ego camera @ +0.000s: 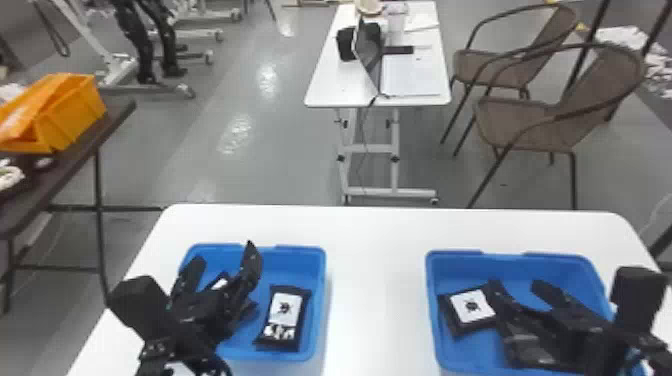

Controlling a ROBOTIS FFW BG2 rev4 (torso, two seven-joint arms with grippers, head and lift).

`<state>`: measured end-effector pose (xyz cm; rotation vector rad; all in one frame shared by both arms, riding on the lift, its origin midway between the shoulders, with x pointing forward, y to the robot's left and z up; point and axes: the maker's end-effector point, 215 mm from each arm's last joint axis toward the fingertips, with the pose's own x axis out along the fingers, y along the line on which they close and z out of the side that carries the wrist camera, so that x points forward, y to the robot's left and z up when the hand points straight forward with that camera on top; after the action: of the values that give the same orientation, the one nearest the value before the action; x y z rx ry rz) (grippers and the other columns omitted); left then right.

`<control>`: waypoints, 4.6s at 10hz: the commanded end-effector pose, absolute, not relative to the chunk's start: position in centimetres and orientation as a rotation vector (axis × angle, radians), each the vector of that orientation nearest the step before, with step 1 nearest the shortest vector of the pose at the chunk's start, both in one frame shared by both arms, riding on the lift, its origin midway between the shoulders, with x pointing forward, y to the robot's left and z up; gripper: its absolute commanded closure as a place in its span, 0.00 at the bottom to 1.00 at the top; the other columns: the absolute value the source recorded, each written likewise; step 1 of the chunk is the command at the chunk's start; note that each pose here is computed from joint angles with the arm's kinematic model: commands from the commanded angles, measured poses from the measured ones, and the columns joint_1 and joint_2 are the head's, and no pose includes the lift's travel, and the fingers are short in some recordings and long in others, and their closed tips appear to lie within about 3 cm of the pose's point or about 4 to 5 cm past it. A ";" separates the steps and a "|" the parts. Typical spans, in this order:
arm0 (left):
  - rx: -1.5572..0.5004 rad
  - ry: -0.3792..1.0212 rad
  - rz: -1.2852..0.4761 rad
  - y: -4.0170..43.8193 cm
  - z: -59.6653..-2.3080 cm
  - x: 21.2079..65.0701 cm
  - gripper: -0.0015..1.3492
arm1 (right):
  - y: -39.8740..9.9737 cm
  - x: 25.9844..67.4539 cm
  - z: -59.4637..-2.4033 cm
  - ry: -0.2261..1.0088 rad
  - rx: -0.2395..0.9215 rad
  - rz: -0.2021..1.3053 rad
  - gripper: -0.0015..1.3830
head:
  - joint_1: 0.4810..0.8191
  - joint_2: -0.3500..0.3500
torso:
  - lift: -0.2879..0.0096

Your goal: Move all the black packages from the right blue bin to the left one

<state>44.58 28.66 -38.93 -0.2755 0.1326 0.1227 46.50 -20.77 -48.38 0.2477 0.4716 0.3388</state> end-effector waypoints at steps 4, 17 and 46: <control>-0.289 0.121 0.113 28.1 -38.4 45.0 0.15 | -24.1 48.0 -51.6 0.560 0.161 0.353 0.16 | 0.63 0.59 | 0.83; -0.284 0.130 0.092 27.9 -38.5 45.2 0.15 | -26.7 40.8 -53.1 0.825 0.207 0.033 0.16 | 0.63 0.52 | 0.83; -0.308 0.128 0.059 27.2 -39.4 45.0 0.15 | -26.5 40.5 -57.2 0.960 0.339 -0.020 0.79 | 0.63 0.49 | 0.83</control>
<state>44.98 27.18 -39.41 -0.3063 0.1297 0.0589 40.35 -26.88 -57.67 0.3312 0.9756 -0.0253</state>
